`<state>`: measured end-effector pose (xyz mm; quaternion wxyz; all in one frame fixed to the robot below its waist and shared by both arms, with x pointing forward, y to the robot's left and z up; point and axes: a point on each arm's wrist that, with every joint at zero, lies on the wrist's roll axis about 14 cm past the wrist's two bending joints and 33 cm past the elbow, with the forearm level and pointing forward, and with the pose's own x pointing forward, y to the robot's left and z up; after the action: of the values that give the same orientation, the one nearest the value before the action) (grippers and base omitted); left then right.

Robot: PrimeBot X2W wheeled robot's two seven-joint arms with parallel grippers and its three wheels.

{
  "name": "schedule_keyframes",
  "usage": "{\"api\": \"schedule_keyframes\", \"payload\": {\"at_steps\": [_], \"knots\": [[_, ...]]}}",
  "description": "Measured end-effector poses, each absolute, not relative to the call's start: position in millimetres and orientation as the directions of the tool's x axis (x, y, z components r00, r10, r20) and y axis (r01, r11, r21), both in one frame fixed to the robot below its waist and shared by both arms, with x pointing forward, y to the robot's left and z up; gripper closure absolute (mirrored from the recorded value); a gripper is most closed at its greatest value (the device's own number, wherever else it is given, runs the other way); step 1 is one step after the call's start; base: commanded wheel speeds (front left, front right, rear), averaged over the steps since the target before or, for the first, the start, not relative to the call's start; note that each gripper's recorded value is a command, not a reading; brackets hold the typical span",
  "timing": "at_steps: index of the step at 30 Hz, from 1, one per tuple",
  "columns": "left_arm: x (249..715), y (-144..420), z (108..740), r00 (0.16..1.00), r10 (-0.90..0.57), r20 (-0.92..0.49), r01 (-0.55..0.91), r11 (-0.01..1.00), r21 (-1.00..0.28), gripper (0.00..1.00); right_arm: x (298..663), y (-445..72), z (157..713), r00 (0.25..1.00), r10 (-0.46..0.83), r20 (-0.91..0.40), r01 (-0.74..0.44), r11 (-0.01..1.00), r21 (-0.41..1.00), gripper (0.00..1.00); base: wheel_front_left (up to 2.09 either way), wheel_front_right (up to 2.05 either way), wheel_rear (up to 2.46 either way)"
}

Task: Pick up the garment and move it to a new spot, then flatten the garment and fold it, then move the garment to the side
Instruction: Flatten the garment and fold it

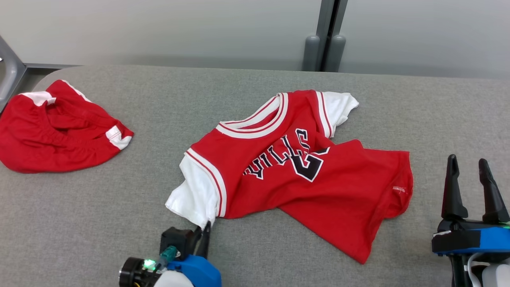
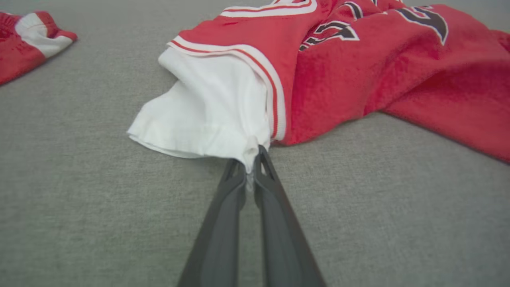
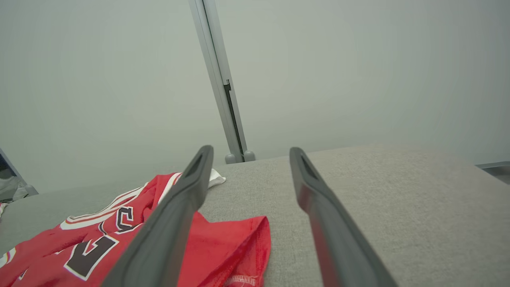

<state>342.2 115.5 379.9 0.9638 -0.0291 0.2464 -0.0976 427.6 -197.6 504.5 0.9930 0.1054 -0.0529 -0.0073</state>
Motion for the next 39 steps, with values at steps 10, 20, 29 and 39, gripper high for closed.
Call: {"api": "schedule_keyframes", "payload": {"at_steps": [10,20,29,39], "knots": [[339.4,97.2,379.4,0.853,-0.254,-0.456,0.214,0.967,-0.138,0.0,421.3,-208.3,506.0,0.993,-0.054,0.104,0.032,0.979,0.201,0.0,0.0,0.0,0.0],[365.4,101.0,441.8,0.938,-0.232,-0.257,0.213,0.972,-0.099,0.0,416.4,-207.2,512.8,0.992,-0.052,0.119,0.026,0.978,0.207,0.0,0.0,0.0,0.0],[376.9,110.8,496.4,0.976,-0.194,-0.098,0.185,0.979,-0.09,0.0,410.3,-216.7,501.8,0.994,-0.077,0.075,0.061,0.978,0.201,0.0,0.0,0.0,0.0],[375.8,141.5,482.0,0.989,-0.09,-0.119,0.08,0.993,-0.088,0.0,411.2,-211.7,445.2,0.98,-0.042,-0.195,0.066,0.991,0.119,0.0,0.0,0.0,0.0]]}}
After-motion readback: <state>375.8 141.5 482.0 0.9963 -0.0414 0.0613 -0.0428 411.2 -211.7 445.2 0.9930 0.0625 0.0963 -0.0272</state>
